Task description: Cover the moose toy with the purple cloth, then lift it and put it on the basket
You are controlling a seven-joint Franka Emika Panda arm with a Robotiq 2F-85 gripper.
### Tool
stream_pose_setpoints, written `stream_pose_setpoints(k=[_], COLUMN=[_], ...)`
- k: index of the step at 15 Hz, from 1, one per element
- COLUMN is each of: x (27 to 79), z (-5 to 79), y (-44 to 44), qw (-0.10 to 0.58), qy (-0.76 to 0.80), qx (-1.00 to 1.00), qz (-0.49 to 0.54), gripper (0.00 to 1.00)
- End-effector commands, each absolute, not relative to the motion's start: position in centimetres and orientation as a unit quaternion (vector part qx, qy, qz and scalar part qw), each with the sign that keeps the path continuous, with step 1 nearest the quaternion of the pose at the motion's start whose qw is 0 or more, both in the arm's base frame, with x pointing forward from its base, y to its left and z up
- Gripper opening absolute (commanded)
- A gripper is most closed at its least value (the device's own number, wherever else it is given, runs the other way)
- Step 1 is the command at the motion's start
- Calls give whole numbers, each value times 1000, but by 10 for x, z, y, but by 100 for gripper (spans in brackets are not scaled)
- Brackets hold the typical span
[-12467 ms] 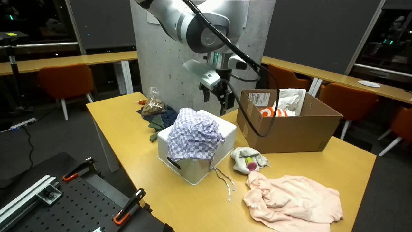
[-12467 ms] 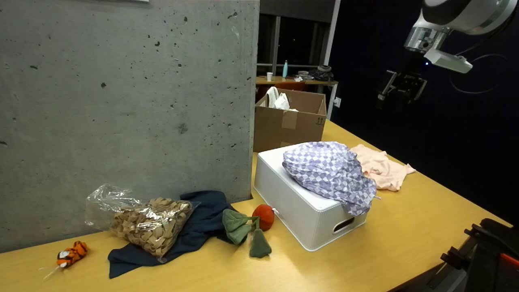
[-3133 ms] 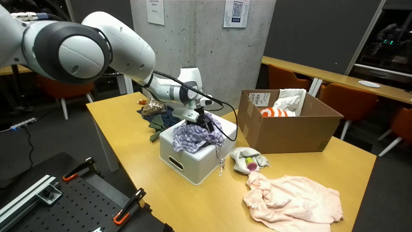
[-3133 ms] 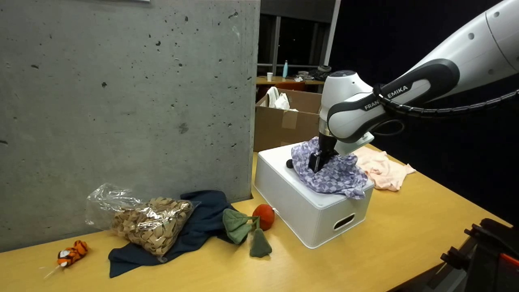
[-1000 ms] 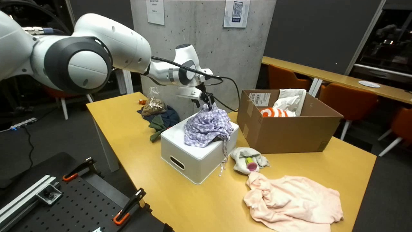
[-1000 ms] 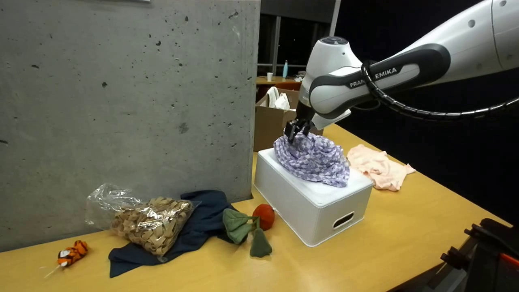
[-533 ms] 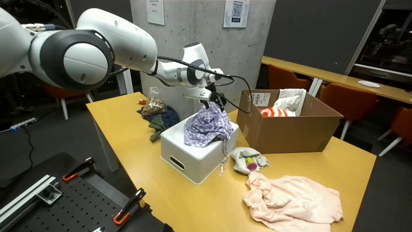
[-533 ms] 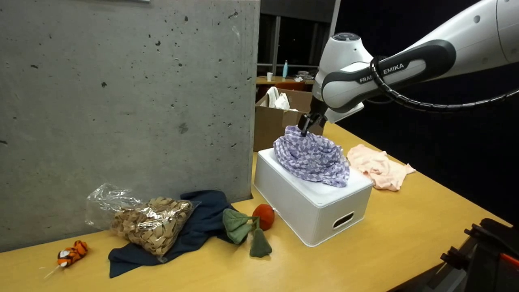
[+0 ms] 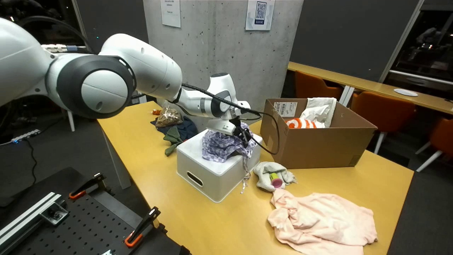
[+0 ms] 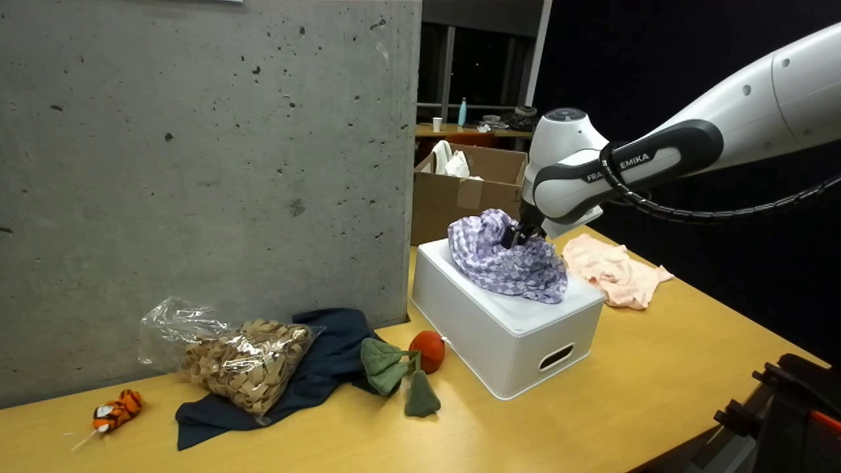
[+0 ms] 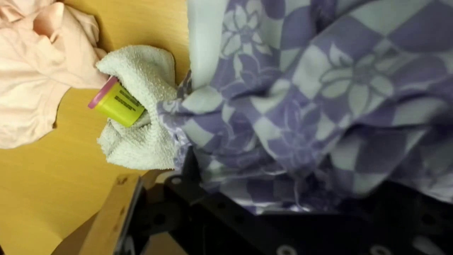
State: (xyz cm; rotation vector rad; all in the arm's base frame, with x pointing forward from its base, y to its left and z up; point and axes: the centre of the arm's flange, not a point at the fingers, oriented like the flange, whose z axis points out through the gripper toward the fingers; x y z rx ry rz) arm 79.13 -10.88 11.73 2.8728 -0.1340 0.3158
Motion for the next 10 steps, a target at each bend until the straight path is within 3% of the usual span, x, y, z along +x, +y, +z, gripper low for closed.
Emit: stream_pose_setpoints(k=[1,2,3,5,10], x=[791,791,792,797,827], z=[93,92,91,93,115], y=[-113,-112,-109,-97,-28], qw=[104,102,99,94,90], qy=[-55,-56,-54,-46,-2], qx=[988,988,988,989,989], qz=[103,104,106,107,119], gripper=[100,100,75,68,30])
